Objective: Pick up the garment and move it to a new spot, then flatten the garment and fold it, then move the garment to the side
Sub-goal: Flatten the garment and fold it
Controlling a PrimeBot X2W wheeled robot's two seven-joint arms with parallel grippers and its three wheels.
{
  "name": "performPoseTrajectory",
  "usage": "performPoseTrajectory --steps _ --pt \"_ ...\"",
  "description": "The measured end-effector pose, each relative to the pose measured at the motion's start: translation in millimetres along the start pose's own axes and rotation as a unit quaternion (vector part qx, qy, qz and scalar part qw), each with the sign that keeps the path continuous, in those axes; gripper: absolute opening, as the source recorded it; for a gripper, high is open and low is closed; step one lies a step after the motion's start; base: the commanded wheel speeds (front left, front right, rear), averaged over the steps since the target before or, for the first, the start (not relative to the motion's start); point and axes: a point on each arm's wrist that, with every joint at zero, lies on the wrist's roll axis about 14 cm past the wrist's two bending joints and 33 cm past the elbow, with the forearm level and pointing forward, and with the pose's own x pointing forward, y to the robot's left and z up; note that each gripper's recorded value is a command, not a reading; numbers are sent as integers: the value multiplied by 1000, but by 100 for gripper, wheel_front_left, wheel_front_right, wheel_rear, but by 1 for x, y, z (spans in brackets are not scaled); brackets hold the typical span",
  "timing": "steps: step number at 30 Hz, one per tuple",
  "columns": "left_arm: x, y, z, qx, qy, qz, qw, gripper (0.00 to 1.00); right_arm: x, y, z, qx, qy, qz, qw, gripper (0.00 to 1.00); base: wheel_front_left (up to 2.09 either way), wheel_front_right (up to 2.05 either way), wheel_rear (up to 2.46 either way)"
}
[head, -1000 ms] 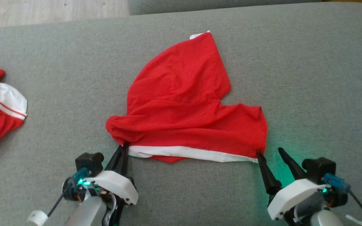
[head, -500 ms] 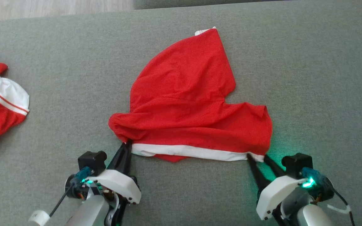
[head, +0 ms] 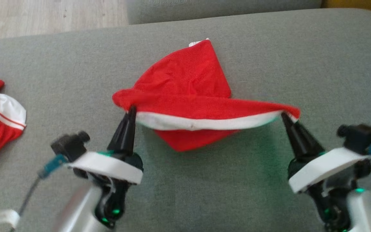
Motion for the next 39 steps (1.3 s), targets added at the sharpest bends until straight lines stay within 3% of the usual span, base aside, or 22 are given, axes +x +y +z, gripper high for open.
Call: performPoseTrajectory --steps 4,7,9,11,17,24,27,30,34,39 --pt "4 -23 25 -32 -1 -45 998 0 -1 11 34 8 -30 23 999 0 0 0 0" --pt "16 -36 48 -53 16 -71 996 0 14 26 80 -2 -68 57 996 0 0 0 0" --pt "42 -37 73 -32 30 -73 996 0 41 35 124 -17 -94 81 992 0 0 0 0" --pt "64 -33 97 -21 14 -64 998 0 64 33 145 -24 -103 83 991 0 0 0 0" --pt "127 -12 158 25 -80 -34 996 0 122 17 205 -53 -175 61 981 0 0 0 0" --pt "150 -32 206 48 -193 -73 977 0 131 28 257 -94 -286 69 951 0 0 0 0" --pt "145 -37 210 51 -208 -88 973 0 130 24 253 -115 -285 65 949 0 0 0 0" --pt "141 -28 183 51 -170 -80 981 0 135 7 218 -136 -221 49 965 0 0 0 0" --pt "117 5 90 49 -34 -40 997 0 129 -31 121 -135 -49 16 990 0 0 0 0" --pt "42 39 -16 57 141 9 988 0 79 -62 32 -125 118 -12 985 0 0 0 0"
